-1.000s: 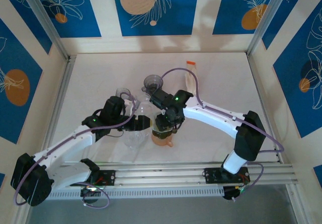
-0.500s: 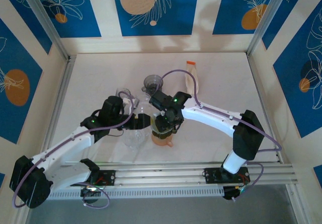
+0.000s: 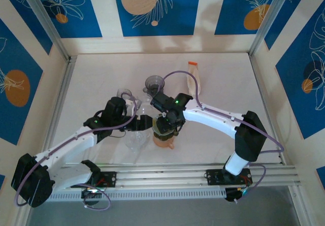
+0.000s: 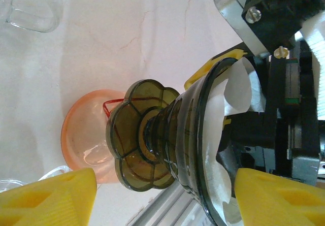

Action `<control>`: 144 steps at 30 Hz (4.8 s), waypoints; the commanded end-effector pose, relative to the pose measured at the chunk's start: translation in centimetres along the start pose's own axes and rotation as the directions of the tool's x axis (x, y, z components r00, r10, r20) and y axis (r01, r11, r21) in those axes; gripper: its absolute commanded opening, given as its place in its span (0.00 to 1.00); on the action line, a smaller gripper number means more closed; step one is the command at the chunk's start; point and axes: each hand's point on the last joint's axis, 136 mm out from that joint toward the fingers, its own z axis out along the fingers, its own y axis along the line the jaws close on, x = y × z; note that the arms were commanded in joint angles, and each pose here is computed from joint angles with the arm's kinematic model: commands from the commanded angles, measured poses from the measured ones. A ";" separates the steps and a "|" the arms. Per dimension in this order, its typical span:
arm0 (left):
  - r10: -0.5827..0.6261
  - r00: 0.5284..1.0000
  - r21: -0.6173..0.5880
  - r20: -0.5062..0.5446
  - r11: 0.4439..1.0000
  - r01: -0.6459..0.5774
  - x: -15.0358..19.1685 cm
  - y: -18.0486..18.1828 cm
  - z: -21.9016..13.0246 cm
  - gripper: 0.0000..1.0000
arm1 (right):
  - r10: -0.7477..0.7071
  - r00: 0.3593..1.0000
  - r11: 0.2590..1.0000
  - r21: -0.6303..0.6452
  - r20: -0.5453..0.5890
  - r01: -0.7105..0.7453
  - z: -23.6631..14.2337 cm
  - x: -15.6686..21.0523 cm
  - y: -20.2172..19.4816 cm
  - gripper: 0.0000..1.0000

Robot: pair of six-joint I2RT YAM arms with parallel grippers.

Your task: Place the coffee filter in the dripper

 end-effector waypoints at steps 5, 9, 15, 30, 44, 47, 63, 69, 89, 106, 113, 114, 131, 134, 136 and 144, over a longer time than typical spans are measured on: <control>0.003 1.000 0.007 -0.020 1.000 -0.003 0.6 0.2 0.4 0.69 | -0.006 1.000 1.000 0.018 -0.027 0.006 0.8 0.7 0.1 0.60; 0.003 1.000 0.010 -0.019 1.000 -0.003 0.6 0.2 0.4 0.69 | -0.005 1.000 1.000 0.020 -0.027 0.005 0.8 0.8 0.1 0.60; 0.002 1.000 -0.002 -0.023 1.000 -0.003 0.7 0.4 0.4 0.64 | -0.005 1.000 1.000 0.016 0.002 0.005 -0.3 0.2 0.2 0.60; -0.003 1.000 -0.014 -0.029 1.000 0.003 0.9 0.7 0.5 0.61 | 0.000 0.995 1.000 0.031 0.104 -0.003 -4.9 -0.5 -0.1 0.61; -0.004 1.000 -0.003 -0.009 1.000 0.004 0.5 0.1 0.1 0.68 | 0.014 0.949 0.999 0.030 0.316 -0.024 -10.5 0.0 -1.9 0.59; 0.007 1.000 0.007 0.001 1.000 -0.007 0.2 -0.4 -0.3 0.70 | 0.021 0.926 0.999 0.015 0.378 -0.029 -11.7 -0.1 -2.1 0.59; 0.130 0.978 -0.006 0.163 0.991 -0.131 -1.9 -3.6 -5.2 0.75 | 0.070 0.842 0.997 -0.076 0.534 -0.034 -13.4 3.1 -3.5 0.57; 0.126 0.959 -0.125 0.253 0.987 -0.096 -1.7 -0.5 -6.2 0.84 | 0.176 0.867 0.979 -0.175 0.467 -0.105 -9.1 6.7 -3.9 0.60; 0.003 0.998 -0.209 0.061 0.978 0.010 0.5 4.1 -2.4 0.64 | 0.041 0.888 0.953 -0.286 0.458 0.103 0.0 11.9 0.0 0.55; -0.076 0.997 -0.194 0.014 0.978 0.078 1.1 5.0 -0.9 0.47 | 0.023 0.853 0.955 -0.265 0.522 0.136 2.8 11.3 0.8 0.56; -0.079 0.997 -0.221 0.027 0.972 0.083 1.0 5.2 -1.6 0.47 | 0.021 0.837 0.953 -0.263 0.546 0.148 3.5 10.5 1.3 0.57; -0.084 0.996 -0.241 0.030 0.966 0.089 1.1 5.5 -1.8 0.47 | 0.015 0.838 0.954 -0.260 0.546 0.152 3.5 10.5 1.4 0.57; -0.179 0.954 -0.229 0.242 0.945 0.235 -1.9 9.1 -6.3 0.56 | -0.006 0.848 0.957 -0.242 0.530 0.158 4.2 10.0 1.3 0.56; -0.145 0.955 -0.220 0.258 0.954 0.204 -3.2 8.7 -6.3 0.59 | 0.007 0.850 0.961 -0.238 0.527 0.140 4.1 10.3 0.7 0.56; -0.117 0.955 -0.242 0.273 0.952 0.185 -4.1 8.7 -6.4 0.60 | 0.015 0.848 0.963 -0.237 0.529 0.131 3.9 10.5 0.4 0.56; -0.023 0.933 -0.383 0.360 0.908 0.171 -8.6 11.2 -6.6 0.62 | 0.038 0.843 0.967 -0.234 0.537 0.105 3.6 10.9 -0.6 0.56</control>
